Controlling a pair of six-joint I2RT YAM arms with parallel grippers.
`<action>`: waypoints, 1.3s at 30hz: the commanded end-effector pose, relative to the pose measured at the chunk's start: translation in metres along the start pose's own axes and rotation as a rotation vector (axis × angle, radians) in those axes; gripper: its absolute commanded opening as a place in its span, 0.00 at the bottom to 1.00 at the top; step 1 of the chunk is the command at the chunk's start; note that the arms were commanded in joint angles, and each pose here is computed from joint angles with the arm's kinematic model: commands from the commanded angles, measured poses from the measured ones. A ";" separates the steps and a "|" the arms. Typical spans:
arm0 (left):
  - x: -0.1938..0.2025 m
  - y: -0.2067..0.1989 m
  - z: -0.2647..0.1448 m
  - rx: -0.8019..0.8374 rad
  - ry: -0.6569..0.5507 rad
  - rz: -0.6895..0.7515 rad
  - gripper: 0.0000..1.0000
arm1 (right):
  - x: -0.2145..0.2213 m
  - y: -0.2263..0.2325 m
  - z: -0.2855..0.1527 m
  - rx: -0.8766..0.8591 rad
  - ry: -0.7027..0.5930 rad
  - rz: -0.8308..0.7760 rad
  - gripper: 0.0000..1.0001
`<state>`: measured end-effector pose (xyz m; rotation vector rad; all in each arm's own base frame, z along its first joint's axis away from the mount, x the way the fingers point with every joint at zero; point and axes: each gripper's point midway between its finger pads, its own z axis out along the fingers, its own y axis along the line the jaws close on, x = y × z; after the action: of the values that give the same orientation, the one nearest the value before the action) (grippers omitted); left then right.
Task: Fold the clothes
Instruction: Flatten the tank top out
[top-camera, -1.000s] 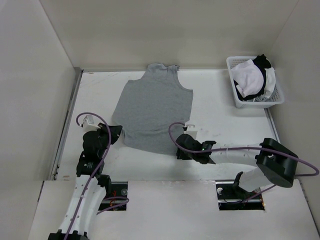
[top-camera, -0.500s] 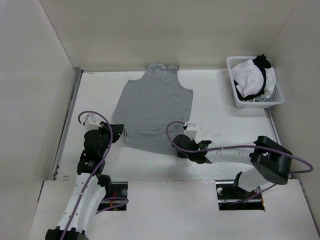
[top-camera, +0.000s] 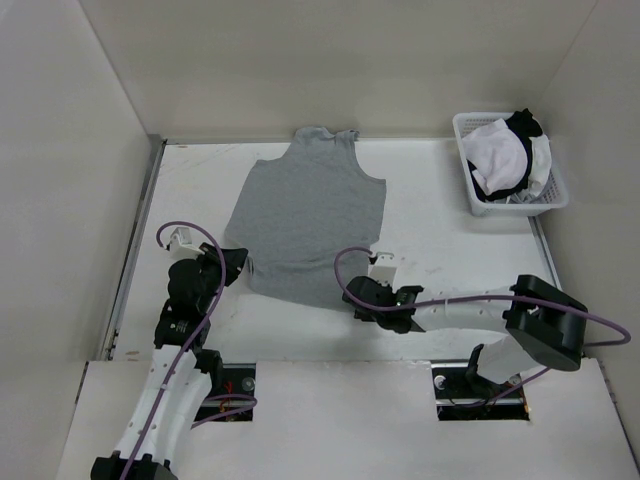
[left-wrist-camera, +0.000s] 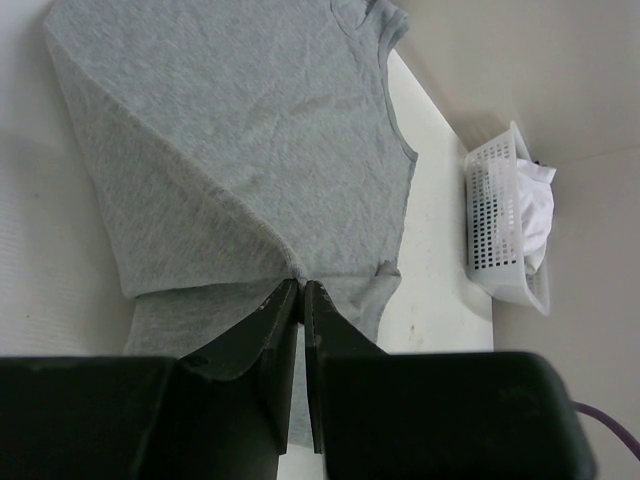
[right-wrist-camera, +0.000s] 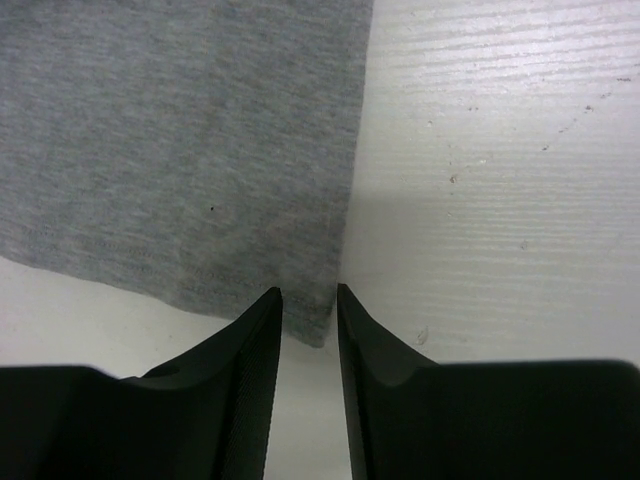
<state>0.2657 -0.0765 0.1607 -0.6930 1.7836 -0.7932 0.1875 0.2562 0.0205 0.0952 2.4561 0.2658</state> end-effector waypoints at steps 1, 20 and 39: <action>-0.015 -0.020 -0.001 0.066 -0.048 0.024 0.06 | 0.034 -0.039 -0.003 0.120 0.103 -0.072 0.36; -0.091 -0.118 -0.043 0.269 -0.240 0.022 0.05 | -0.150 -0.038 -0.196 -0.201 -0.468 0.115 0.00; -0.083 -0.112 -0.114 0.235 -0.259 0.093 0.05 | -0.102 -0.036 -0.237 -0.444 -0.282 0.061 0.00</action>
<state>0.1895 -0.0610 0.3870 -0.4788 1.2809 -0.8662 0.1412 0.1565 0.3164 0.0891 1.8818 0.7667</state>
